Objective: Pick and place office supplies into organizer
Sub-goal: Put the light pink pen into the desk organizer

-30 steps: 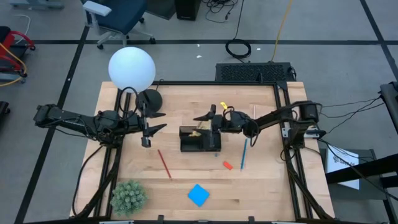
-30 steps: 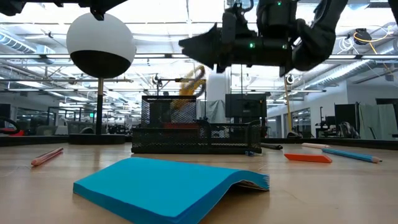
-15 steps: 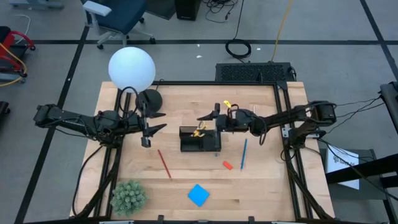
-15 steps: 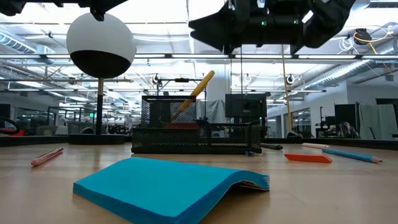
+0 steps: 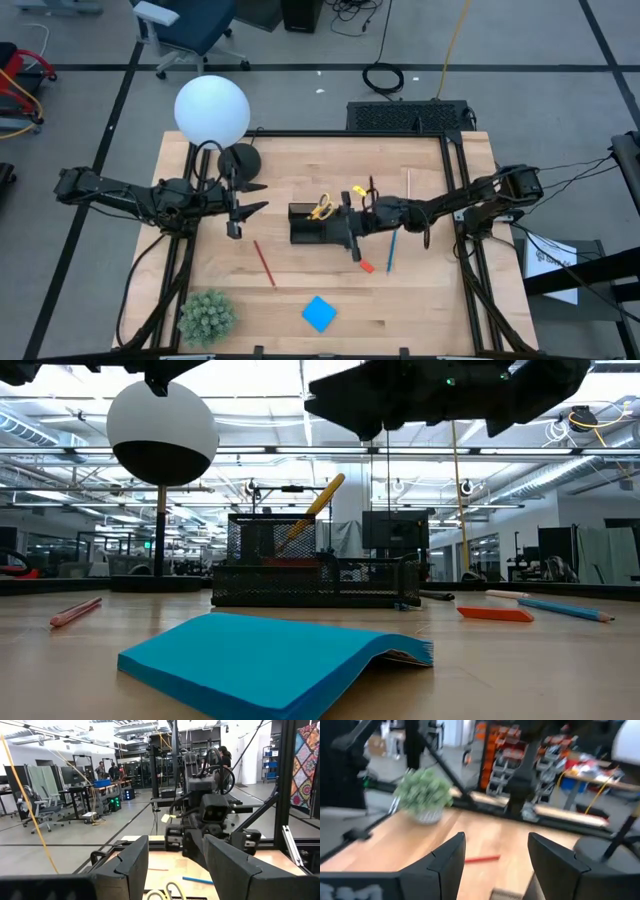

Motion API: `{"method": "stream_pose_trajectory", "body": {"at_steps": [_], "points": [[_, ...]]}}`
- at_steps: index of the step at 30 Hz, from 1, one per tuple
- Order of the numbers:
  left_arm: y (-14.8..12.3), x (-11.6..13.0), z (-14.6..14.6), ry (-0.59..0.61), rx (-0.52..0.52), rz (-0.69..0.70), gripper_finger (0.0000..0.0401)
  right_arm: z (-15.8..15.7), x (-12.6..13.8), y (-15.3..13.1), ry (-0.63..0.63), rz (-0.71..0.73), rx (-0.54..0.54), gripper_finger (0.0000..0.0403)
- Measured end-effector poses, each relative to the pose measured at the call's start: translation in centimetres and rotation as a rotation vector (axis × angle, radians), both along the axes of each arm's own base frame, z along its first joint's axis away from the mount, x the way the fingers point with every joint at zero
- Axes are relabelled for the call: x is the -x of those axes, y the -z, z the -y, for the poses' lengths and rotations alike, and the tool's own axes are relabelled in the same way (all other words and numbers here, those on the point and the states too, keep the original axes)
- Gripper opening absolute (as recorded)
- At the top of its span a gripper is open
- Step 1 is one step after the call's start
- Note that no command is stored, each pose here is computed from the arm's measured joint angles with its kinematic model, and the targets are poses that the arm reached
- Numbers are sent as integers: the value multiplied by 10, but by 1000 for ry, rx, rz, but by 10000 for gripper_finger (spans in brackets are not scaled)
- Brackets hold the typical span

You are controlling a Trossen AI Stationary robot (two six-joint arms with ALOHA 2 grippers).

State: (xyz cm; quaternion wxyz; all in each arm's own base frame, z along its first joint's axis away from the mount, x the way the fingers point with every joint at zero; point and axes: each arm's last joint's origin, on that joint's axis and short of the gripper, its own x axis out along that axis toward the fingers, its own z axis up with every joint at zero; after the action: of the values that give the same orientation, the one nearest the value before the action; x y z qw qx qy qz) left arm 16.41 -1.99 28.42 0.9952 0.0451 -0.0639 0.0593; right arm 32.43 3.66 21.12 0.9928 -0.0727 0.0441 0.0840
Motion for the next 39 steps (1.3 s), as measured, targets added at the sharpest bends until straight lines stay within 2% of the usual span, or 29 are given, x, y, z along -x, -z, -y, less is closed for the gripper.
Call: {"method": "stream_pose_trajectory", "body": {"at_steps": [2,7,10,15,21,26,29,32,34,39], "points": [[0,0,1,5,0,1,186,-4,3,1,0,-48,18,202],[0,0,1,5,-5,0,186,-9,17,-6,105,-142,129,201],[0,0,1,2,-18,-5,186,-11,29,-15,160,-185,154,199],[0,0,0,-5,-59,-2,186,-8,48,-37,197,-183,132,196],[-1,0,0,-13,-57,0,186,-4,71,-61,213,-146,112,196],[-6,0,-1,-27,-80,7,186,2,85,-75,330,-107,116,196],[-13,1,-2,-35,-73,30,186,5,92,-80,390,-96,104,196],[-12,0,-3,-34,-55,28,186,10,98,-82,465,-107,34,196],[-13,1,-3,-35,-63,30,186,14,102,-80,509,-141,-25,196],[-13,1,-3,-38,-84,29,186,25,108,-73,626,-211,-65,196]]}}
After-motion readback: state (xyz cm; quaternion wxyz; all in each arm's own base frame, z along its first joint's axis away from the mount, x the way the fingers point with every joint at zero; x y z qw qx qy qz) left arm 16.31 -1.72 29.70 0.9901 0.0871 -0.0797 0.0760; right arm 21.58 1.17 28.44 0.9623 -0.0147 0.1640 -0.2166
